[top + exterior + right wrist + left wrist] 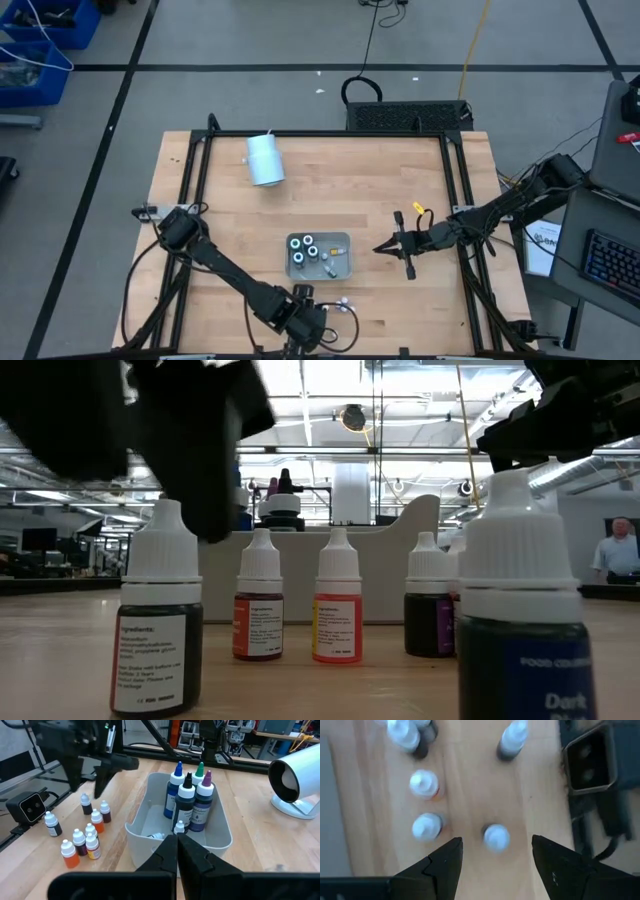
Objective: Pick & Place food coloring
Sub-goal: Put the small black food coloring bottle into the gray bin, then put the small orange food coloring bottle into the gray bin
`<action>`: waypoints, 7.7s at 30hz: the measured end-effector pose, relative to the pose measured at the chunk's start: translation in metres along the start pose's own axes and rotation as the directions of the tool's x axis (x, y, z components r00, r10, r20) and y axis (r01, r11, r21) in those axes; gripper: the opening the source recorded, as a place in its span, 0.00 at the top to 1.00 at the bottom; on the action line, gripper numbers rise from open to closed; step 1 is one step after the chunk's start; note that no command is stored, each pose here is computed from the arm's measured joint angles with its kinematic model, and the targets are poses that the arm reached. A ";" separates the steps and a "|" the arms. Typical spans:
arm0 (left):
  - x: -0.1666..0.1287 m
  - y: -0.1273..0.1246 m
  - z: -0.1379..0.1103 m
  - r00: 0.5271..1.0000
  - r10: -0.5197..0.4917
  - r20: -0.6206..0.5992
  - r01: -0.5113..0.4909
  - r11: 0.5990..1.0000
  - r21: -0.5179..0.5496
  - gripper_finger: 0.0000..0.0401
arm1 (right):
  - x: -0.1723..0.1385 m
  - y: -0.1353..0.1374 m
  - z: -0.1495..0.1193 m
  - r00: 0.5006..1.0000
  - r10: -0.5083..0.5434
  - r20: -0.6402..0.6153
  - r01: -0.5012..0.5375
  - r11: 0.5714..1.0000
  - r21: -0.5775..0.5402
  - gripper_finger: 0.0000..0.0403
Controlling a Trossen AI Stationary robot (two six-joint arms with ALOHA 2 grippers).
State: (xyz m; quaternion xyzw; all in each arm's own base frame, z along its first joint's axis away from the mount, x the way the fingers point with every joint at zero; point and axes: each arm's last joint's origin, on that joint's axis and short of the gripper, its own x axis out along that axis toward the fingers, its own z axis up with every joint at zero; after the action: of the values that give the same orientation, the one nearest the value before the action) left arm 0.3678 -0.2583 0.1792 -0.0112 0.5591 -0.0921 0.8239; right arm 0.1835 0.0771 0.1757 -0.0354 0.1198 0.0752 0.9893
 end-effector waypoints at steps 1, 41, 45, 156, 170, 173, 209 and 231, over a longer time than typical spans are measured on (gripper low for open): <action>0.003 0.000 0.000 1.000 0.005 -0.004 -0.005 1.000 -0.004 0.40 | 0.000 0.000 0.000 1.000 0.000 0.000 0.000 1.000 0.002 1.00; 0.014 0.001 0.001 1.000 -0.022 -0.005 0.022 1.000 0.006 0.64 | 0.000 0.000 0.000 1.000 -0.002 -0.001 0.002 1.000 0.003 1.00; 0.014 0.000 0.004 0.999 -0.034 0.021 0.034 0.999 0.004 0.64 | 0.000 0.000 0.000 1.000 -0.002 -0.001 0.002 1.000 0.004 1.00; -0.107 0.122 0.086 0.981 0.189 0.030 -0.192 0.966 0.173 0.48 | 0.000 0.000 -0.002 1.000 -0.001 -0.020 0.000 1.000 -0.015 1.00; -0.198 0.097 -0.081 0.797 0.257 0.547 -0.305 0.952 -0.004 0.98 | 0.000 0.000 -0.002 1.000 0.002 -0.023 -0.002 1.000 -0.013 1.00; -0.161 0.112 -0.130 0.729 0.169 0.664 -0.237 0.972 0.013 0.98 | 0.000 0.000 -0.002 1.000 0.002 -0.021 -0.002 1.000 -0.012 1.00; -0.116 0.178 -0.233 0.417 0.299 0.858 -0.080 0.953 -0.293 0.90 | 0.166 0.140 0.097 0.569 0.031 -0.822 -0.207 0.973 -0.107 0.81; -0.112 0.177 -0.235 0.469 0.255 0.846 -0.083 0.966 -0.245 0.90 | 0.177 0.126 0.068 0.468 0.110 -0.877 0.048 0.988 0.149 0.62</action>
State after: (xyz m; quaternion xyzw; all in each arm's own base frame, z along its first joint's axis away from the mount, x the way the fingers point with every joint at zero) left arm 0.1357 -0.0458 0.1726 -0.0706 0.0693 0.0561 0.9935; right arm 0.3492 0.2317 0.1923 0.0088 0.6185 0.0548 0.7838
